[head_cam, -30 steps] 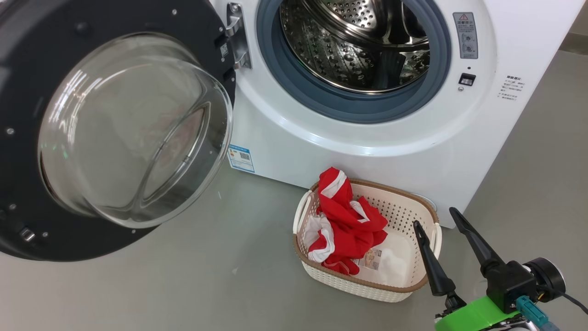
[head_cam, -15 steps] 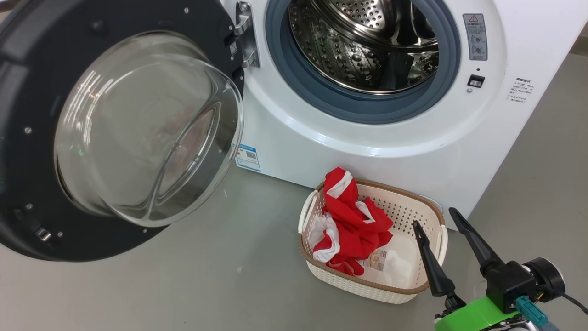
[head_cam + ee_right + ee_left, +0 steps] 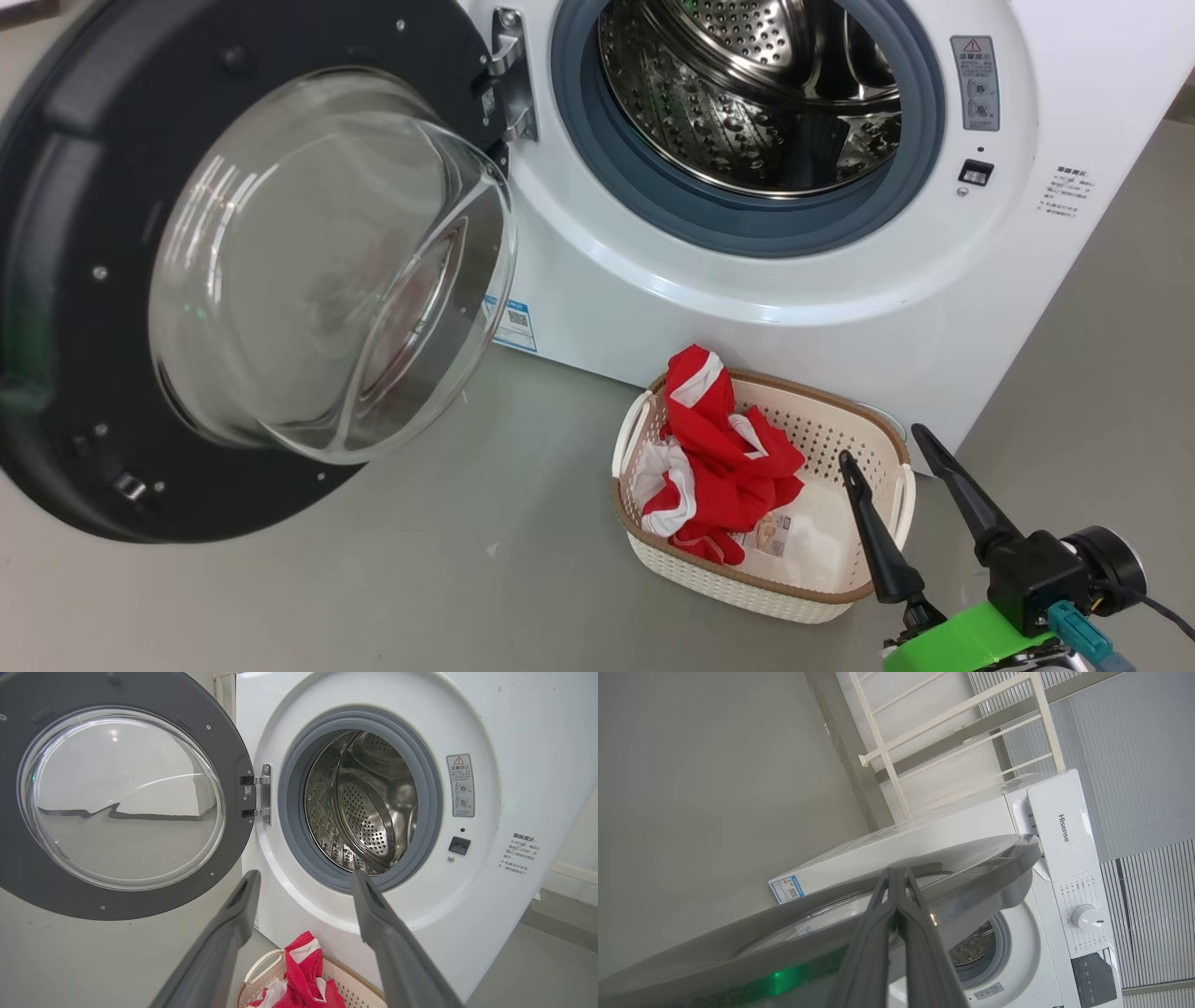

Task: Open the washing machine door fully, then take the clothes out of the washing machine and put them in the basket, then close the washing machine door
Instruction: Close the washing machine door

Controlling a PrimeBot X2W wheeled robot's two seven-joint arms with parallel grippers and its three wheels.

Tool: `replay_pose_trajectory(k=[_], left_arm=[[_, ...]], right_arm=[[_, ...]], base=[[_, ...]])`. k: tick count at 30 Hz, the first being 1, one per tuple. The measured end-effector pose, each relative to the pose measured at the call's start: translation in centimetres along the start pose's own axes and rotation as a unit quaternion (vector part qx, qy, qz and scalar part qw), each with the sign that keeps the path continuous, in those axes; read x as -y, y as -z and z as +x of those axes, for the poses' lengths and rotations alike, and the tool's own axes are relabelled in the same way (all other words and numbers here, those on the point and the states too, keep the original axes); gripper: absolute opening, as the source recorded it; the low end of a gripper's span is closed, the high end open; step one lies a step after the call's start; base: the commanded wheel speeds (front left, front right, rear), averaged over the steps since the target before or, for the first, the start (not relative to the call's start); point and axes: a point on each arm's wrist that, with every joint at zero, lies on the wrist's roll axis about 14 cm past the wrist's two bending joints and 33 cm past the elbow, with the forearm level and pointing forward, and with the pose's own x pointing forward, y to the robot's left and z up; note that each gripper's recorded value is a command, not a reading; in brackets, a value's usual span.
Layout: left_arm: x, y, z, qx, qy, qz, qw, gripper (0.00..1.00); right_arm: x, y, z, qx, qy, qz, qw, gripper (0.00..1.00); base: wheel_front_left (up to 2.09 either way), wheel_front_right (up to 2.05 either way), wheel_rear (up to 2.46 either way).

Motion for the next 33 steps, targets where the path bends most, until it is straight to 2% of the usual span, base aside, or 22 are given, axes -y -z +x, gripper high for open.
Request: replay_pose_trajectory(k=[12, 21, 33], left_arm=[[0.0, 2.5, -0.7, -0.045, 0.020, -0.007, 0.999, 0.00], [0.3, 4.3, -0.9, -0.065, 0.042, -0.040, 0.996, 0.00], [1.7, 8.0, -2.0, -0.120, 0.088, -0.059, 0.987, 0.00]], right_arm=[[-0.6, -0.2, 0.0, 0.002, -0.007, 0.003, 1.000, 1.00], [-0.6, -0.6, 0.0, 0.007, -0.005, 0.013, 1.000, 1.00], [-0.7, -0.6, 0.1, 0.008, -0.006, 0.014, 1.000, 1.00]], base=[[0.00, 0.00, 0.00], [0.00, 0.00, 0.00], [0.00, 0.00, 0.00]])
